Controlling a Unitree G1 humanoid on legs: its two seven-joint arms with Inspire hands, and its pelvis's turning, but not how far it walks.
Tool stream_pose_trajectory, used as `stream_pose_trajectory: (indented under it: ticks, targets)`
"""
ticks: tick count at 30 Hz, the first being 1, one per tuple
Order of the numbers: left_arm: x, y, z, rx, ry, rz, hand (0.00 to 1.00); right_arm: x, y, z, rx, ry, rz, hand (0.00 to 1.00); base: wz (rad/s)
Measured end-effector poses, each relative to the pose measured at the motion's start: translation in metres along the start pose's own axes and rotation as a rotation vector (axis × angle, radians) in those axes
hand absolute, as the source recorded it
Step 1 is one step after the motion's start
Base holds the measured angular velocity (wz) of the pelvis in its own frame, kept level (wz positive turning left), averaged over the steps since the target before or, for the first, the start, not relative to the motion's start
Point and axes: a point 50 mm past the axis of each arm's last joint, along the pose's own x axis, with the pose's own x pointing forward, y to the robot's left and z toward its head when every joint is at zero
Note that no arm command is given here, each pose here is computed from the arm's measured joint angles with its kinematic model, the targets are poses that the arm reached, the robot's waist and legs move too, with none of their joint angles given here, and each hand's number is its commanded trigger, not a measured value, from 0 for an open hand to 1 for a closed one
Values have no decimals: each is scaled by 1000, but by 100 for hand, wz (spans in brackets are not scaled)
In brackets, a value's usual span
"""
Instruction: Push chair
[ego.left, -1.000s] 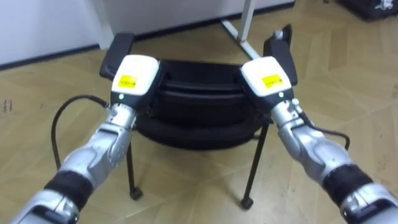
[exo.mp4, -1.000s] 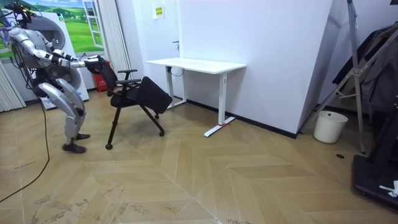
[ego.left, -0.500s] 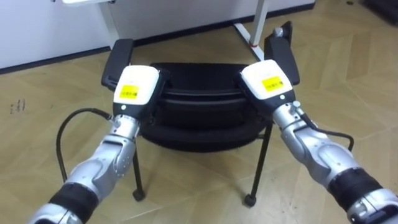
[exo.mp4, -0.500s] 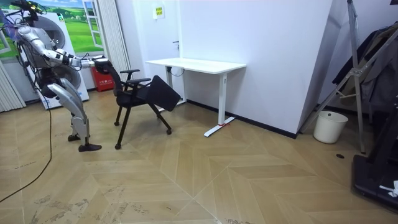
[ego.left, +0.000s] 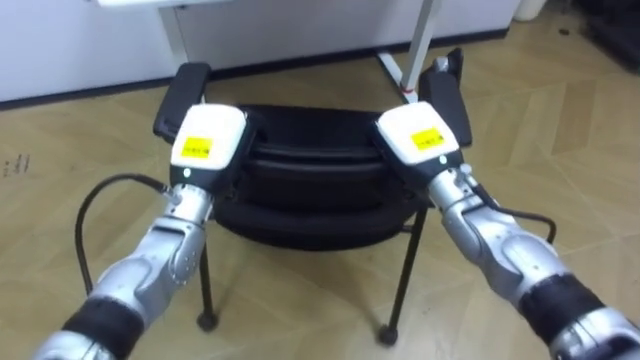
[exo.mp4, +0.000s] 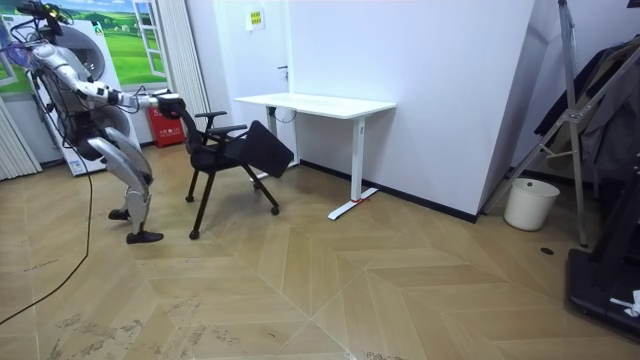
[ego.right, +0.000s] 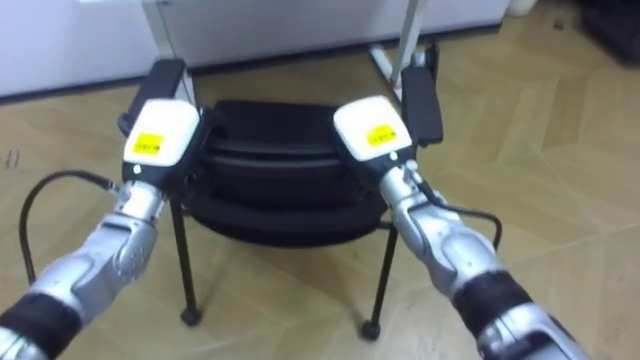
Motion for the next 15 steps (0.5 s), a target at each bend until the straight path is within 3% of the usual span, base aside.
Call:
stream_pose_trajectory:
  ticks: [8,15]
  targets:
    - [0,-6,9,-32,2,2,100,-5,0,-7,-27,-15,-4,100,-1]
    - [9,3,12,-28,-19,37,100,-3,-7,-8,-34,-17,-47,100,-2]
